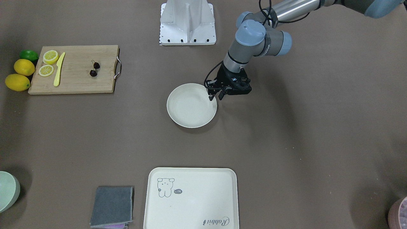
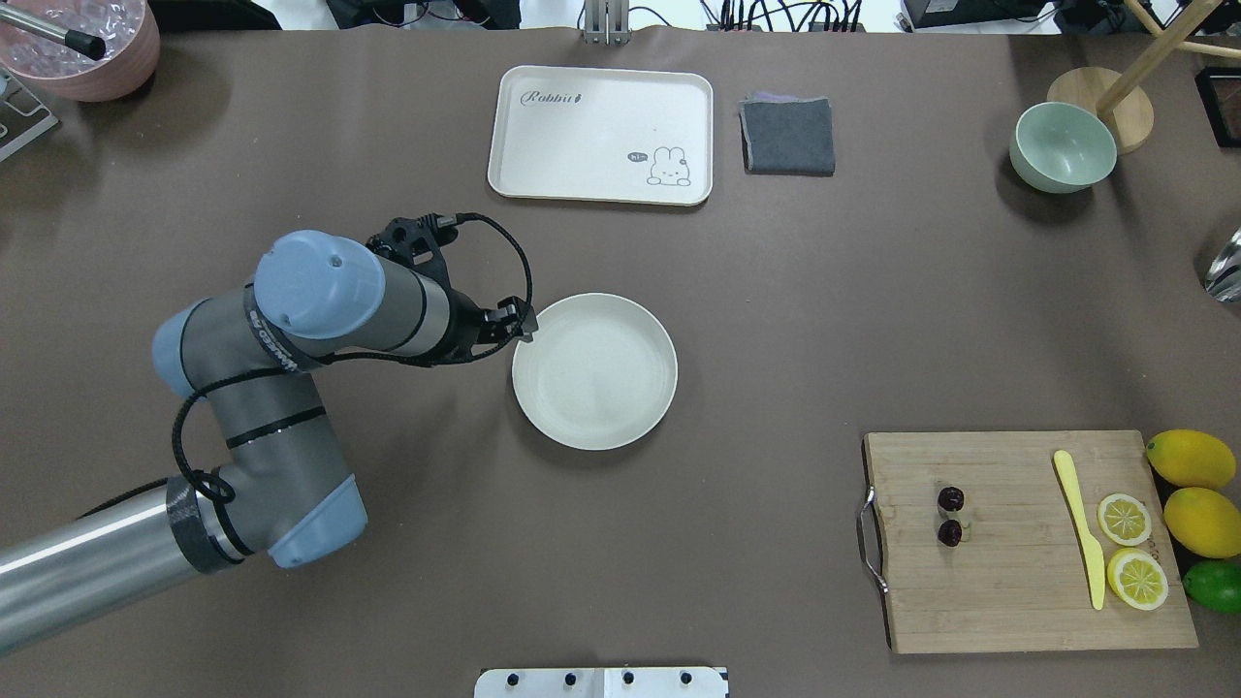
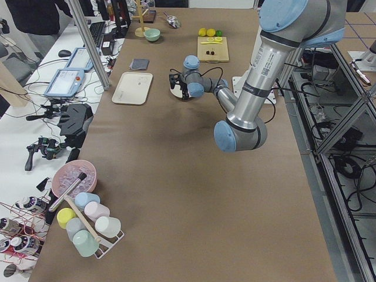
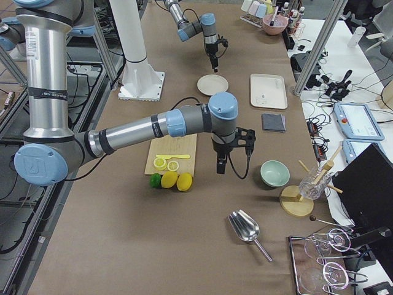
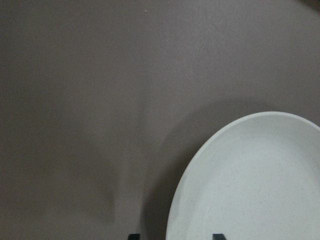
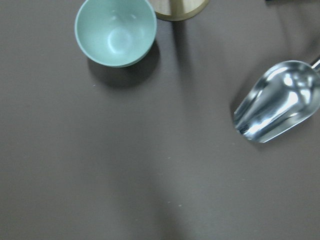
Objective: Place red cherry on plate
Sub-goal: 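Release the bowl and withdraw the left arm while the right arm reaches out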
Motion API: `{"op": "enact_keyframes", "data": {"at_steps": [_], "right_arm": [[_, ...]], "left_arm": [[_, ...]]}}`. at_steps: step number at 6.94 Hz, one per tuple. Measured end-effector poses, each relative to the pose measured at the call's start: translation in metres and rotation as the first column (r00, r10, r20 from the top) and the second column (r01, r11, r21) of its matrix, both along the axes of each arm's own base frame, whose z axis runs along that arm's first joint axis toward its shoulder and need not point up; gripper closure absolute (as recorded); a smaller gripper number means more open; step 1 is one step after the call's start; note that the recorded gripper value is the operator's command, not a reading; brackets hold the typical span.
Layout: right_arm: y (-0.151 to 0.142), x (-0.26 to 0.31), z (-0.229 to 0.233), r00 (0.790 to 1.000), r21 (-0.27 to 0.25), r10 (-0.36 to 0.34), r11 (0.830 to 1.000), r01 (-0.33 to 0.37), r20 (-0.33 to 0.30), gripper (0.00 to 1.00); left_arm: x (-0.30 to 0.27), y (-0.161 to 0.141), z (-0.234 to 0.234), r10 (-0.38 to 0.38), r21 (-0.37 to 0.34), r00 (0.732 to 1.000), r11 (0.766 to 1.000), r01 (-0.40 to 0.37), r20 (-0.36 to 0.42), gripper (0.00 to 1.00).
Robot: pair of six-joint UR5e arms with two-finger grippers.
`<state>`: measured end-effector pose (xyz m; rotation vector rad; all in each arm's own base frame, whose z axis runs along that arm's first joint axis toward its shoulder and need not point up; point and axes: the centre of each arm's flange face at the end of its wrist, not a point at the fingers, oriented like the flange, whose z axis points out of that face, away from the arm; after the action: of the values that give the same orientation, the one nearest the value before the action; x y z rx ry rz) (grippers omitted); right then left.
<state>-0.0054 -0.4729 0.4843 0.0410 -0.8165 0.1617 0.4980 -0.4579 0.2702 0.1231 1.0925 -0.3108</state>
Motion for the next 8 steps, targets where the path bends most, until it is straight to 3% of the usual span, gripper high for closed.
{"op": "enact_keyframes", "data": {"at_steps": [2, 5, 8], "right_arm": [[0.012, -0.082, -0.043, 0.999, -0.013, 0.004, 1.0, -0.003, 0.047, 0.0], [0.065, -0.211, -0.045, 0.998, -0.024, 0.019, 1.0, -0.018, 0.054, 0.0], [0.145, -0.298, -0.029, 0.998, -0.052, -0.002, 0.999, 0.005, 0.066, 0.0]], "left_arm": [[-0.048, -0.043, 0.017, -0.02, 0.104, 0.997, 0.995, 0.012, 0.08, 0.02], [-0.112, -0.078, 0.049, -0.019, 0.247, 0.979, 0.969, -0.033, 0.204, 0.02], [-0.144, -0.092, 0.061, -0.05, 0.261, 0.972, 0.965, -0.011, 0.229, 0.02]]}}
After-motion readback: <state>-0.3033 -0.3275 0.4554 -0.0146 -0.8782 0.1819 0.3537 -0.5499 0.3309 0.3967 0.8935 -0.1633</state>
